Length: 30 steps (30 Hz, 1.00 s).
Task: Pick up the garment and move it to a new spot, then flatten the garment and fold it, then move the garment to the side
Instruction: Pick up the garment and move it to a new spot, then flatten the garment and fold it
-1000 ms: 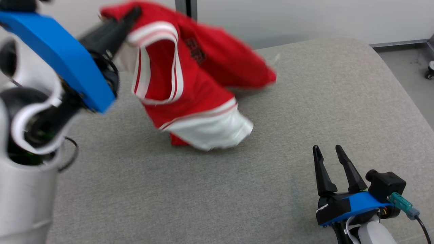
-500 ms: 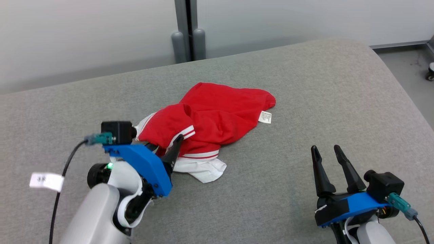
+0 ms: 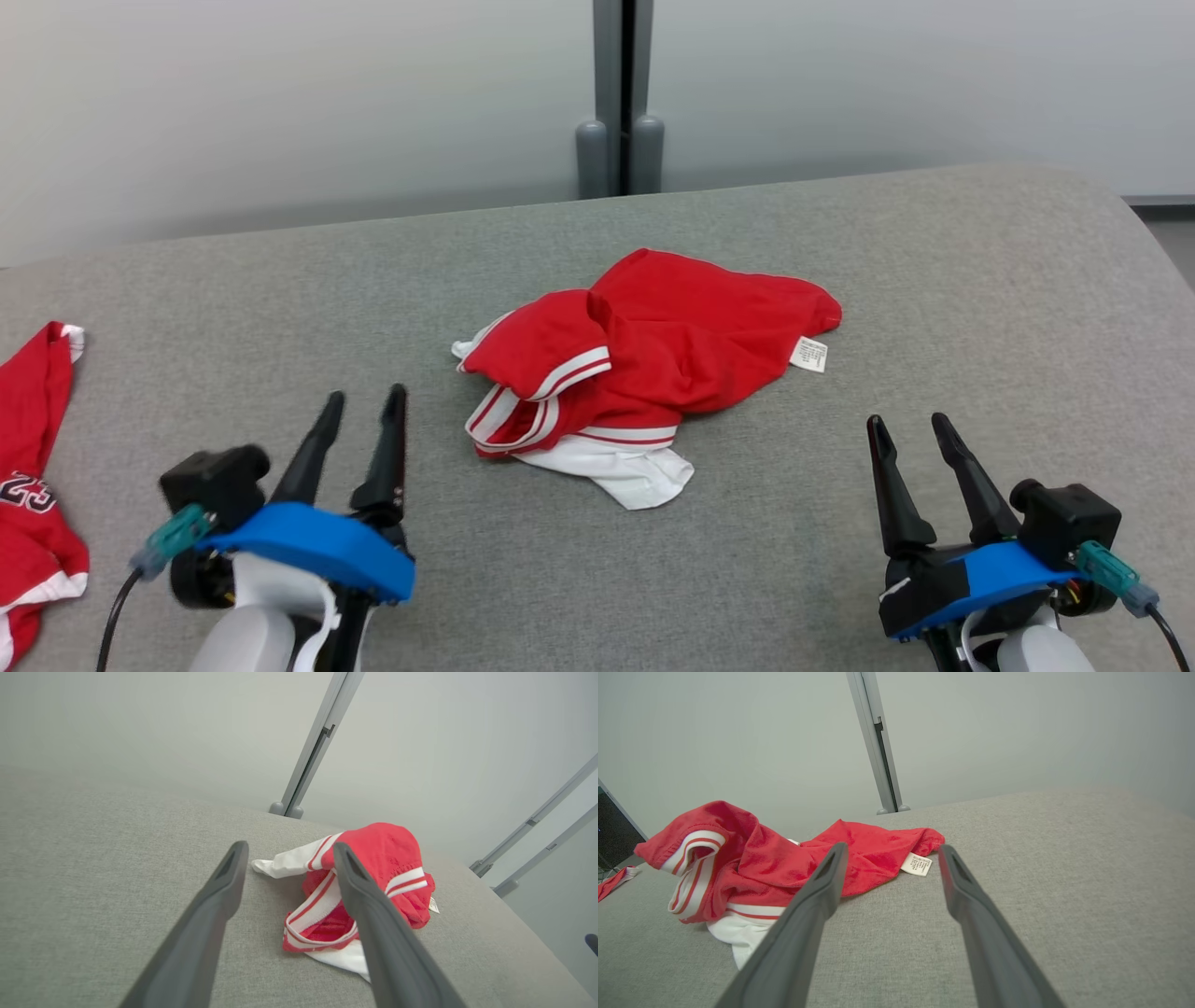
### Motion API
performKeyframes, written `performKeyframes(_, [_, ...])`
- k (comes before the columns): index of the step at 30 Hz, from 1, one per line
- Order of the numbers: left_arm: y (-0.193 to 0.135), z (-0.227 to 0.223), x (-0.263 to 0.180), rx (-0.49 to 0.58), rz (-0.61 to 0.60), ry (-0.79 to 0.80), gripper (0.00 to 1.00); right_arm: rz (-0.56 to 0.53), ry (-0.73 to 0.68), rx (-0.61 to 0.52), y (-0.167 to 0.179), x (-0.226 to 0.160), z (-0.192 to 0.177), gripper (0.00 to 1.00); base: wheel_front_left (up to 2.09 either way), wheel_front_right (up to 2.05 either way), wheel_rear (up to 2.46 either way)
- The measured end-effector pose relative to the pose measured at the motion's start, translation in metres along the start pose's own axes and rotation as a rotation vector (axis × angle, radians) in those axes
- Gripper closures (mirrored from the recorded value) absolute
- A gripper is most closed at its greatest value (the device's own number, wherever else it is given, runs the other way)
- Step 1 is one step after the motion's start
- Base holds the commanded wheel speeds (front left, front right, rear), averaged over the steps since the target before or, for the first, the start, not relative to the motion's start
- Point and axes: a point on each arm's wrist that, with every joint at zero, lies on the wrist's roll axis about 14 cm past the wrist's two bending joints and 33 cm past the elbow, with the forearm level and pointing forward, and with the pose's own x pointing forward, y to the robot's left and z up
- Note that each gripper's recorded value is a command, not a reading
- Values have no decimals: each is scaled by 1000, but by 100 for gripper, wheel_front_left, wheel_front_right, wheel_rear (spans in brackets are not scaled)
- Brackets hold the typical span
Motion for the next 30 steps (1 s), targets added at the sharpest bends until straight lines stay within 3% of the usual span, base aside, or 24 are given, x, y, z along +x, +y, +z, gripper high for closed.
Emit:
performKeyframes(8, [43, 24, -39, 85, 136, -203, 0, 46, 34, -14, 15, 0, -6, 0, 0, 0, 0])
performKeyframes(15, [66, 12, -66, 217, 226, -176, 0, 63, 68, -28, 21, -3, -11, 0, 0, 0, 0])
performKeyframes(30, [63, 9, -73, 227, 234, -183, 0, 70, 87, -22, 23, -8, -15, 0, 0, 0, 0])
